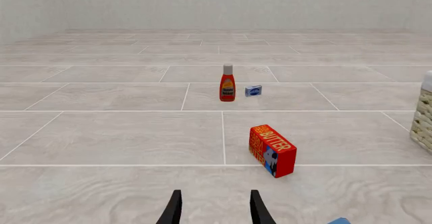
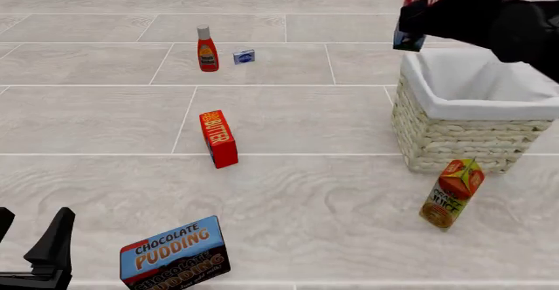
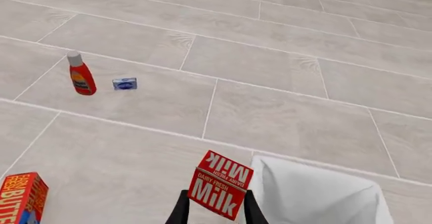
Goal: Pick the milk and place it in the basket.
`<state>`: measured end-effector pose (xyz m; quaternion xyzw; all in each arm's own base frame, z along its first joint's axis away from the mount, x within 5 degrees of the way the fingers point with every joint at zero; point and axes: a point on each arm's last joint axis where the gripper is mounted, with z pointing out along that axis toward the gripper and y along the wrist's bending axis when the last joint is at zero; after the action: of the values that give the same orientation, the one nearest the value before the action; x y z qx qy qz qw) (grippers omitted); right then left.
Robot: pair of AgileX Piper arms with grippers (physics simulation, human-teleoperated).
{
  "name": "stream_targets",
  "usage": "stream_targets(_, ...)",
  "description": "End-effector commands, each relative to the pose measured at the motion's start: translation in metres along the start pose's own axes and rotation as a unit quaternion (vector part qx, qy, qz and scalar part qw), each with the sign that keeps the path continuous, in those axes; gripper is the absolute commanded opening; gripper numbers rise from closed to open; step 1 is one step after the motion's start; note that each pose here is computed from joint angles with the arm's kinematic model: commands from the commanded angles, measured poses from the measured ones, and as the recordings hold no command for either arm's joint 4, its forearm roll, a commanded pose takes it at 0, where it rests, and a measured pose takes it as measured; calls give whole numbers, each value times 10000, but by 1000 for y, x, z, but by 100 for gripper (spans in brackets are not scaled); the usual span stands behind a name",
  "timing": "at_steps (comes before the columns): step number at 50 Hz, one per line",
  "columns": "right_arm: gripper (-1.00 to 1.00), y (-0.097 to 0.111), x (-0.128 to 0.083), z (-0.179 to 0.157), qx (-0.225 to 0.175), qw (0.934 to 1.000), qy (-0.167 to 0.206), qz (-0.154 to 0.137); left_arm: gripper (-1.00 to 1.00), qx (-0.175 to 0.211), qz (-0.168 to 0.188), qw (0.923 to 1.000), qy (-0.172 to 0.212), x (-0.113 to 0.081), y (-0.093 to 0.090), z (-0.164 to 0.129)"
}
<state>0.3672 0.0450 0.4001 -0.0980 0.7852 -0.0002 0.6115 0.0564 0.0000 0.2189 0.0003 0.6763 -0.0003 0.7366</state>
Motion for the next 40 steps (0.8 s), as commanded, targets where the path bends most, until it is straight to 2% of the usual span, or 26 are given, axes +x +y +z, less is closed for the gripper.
stream_targets(1,-100,-19,-5,-10,272,9994,-148,155,100,-2,-1,10000,0,0,0,0)
stream_targets(24,-100,-59,11,-11,818,9960,-27,355,100,0,0,10000,-1,0,0,0)
stream_targets(40,-100,-78,27,-7,1077,9931,111,446,100,0,0,10000,0,0,0,0)
